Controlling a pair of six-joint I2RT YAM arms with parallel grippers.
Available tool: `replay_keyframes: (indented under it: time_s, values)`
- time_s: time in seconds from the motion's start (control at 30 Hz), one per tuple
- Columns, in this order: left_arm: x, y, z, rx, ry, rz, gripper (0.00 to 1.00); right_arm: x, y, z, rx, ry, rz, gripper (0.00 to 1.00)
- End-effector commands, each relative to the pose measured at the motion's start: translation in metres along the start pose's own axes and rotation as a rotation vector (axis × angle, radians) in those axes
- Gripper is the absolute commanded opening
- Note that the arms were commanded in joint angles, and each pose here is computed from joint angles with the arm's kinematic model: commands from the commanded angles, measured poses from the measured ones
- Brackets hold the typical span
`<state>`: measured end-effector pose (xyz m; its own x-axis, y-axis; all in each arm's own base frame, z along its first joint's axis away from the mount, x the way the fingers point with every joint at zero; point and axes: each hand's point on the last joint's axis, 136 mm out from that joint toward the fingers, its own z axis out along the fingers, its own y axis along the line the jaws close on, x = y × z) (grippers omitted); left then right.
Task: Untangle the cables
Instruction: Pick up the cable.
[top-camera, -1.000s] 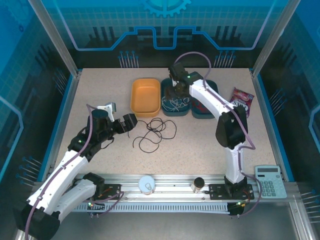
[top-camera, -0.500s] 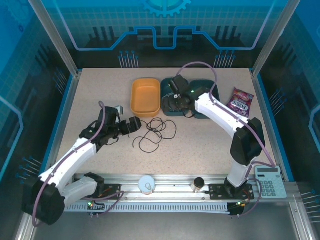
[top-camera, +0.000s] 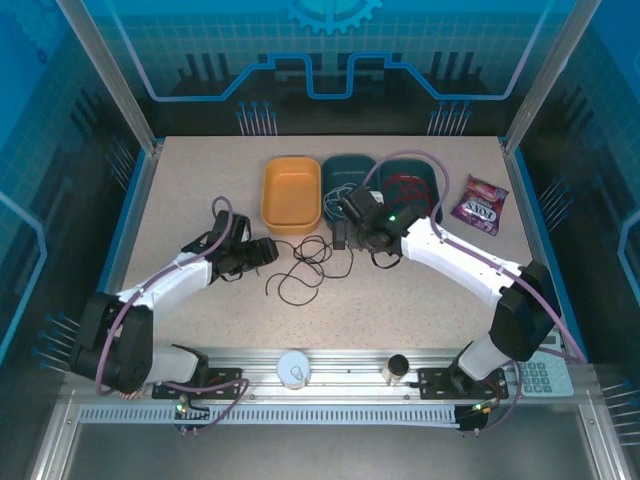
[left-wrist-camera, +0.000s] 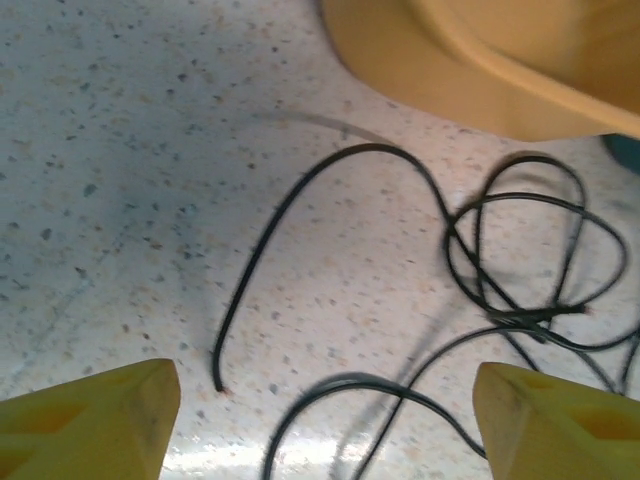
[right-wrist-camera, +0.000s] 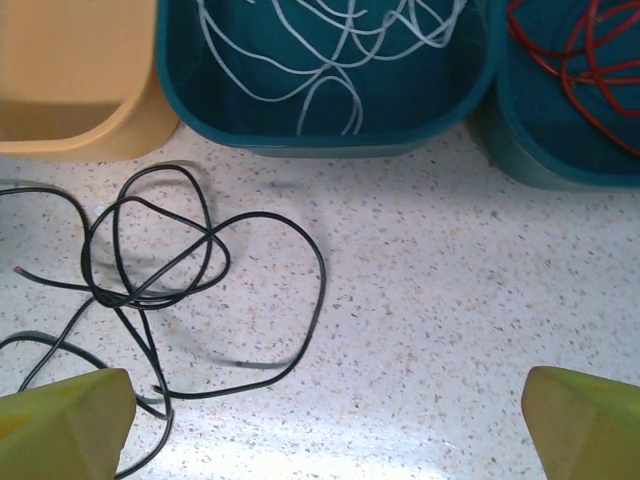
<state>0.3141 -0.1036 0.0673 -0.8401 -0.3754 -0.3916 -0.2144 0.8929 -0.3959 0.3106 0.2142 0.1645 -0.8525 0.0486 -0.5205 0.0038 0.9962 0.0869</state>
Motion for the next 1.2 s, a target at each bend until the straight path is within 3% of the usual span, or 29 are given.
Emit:
replay_keyframes:
  time_s: [0.0, 0.43, 0.77, 1.17]
  values:
    - [-0.017, 0.002, 0.009, -0.014, -0.028, 0.011, 0.71, -0.003, -0.012, -0.014, 0.022, -0.062, 0.073, 1.00]
    - [-0.022, 0.004, 0.051, -0.015, 0.021, -0.008, 0.48, -0.007, -0.029, -0.028, 0.034, -0.149, 0.141, 1.00]
    - [-0.006, -0.004, 0.041, 0.049, 0.062, 0.020, 0.00, -0.002, -0.046, -0.027, 0.107, -0.162, 0.173, 1.00]
    - [-0.018, -0.053, -0.041, 0.232, -0.118, 0.168, 0.00, -0.001, -0.020, -0.018, 0.005, -0.164, 0.136, 1.00]
